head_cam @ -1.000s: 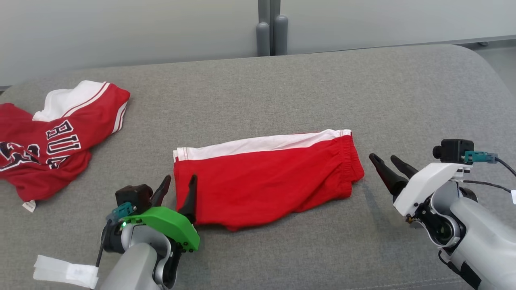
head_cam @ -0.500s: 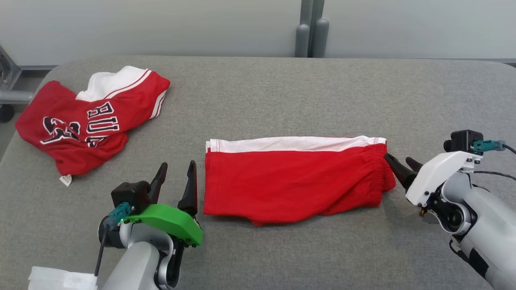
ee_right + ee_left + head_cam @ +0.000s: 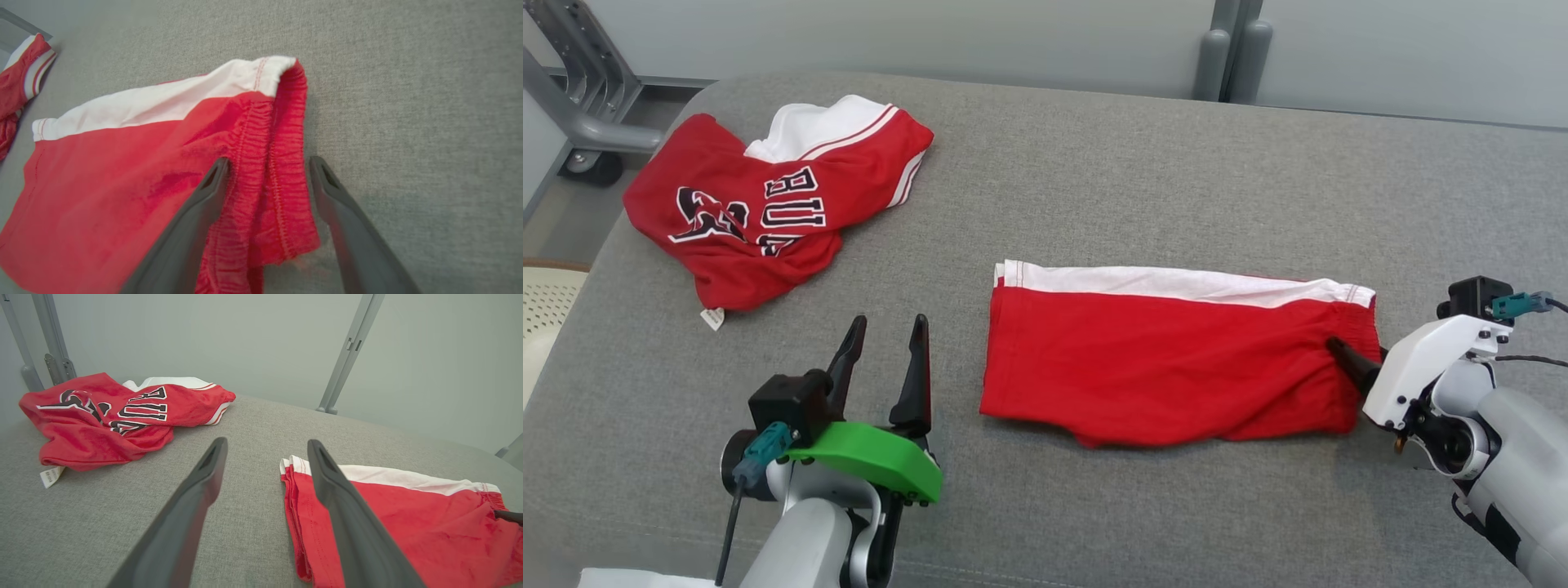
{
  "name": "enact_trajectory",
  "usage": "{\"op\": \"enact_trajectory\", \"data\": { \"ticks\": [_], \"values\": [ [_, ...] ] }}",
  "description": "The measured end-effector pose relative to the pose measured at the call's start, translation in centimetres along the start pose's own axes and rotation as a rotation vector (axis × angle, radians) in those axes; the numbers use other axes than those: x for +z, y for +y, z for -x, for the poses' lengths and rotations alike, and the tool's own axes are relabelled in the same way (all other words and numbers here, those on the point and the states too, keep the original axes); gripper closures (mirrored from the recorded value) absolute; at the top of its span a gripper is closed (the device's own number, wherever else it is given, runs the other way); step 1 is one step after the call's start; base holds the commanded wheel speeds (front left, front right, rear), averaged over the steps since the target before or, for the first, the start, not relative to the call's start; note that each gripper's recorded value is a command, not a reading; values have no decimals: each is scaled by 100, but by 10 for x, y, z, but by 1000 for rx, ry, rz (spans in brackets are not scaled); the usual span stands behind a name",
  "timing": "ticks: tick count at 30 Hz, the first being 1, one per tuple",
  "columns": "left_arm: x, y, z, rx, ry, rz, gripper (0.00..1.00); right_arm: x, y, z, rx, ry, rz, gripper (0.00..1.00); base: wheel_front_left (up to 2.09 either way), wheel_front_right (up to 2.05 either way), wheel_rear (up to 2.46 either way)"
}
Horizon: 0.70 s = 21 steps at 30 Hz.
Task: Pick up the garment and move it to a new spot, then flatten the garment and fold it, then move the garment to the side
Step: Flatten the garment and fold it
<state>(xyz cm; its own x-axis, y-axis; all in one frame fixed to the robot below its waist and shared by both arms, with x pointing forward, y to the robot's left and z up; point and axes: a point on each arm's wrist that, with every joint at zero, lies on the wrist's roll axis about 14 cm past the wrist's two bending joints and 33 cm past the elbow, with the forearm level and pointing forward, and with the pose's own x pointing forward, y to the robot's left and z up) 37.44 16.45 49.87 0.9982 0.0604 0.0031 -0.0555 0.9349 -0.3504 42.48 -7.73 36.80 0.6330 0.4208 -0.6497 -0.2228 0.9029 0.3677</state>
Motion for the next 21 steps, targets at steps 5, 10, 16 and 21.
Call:
{"op": "enact_trajectory", "data": {
  "ticks": [5,10,16,21],
  "values": [
    [-1,0,4,7,0,5,0,-1,-8,-2,-23,11,15,0,0,0,0],
    [-4,1,8,11,7,6,0,-6,-2,-5,-2,32,-36,0,0,0,0],
    [-8,4,14,23,15,10,0,-13,23,-10,76,45,-127,50,0,0,0],
    [-4,5,18,29,4,11,0,-15,30,-9,103,47,-150,89,0,0,0]
  ]
}}
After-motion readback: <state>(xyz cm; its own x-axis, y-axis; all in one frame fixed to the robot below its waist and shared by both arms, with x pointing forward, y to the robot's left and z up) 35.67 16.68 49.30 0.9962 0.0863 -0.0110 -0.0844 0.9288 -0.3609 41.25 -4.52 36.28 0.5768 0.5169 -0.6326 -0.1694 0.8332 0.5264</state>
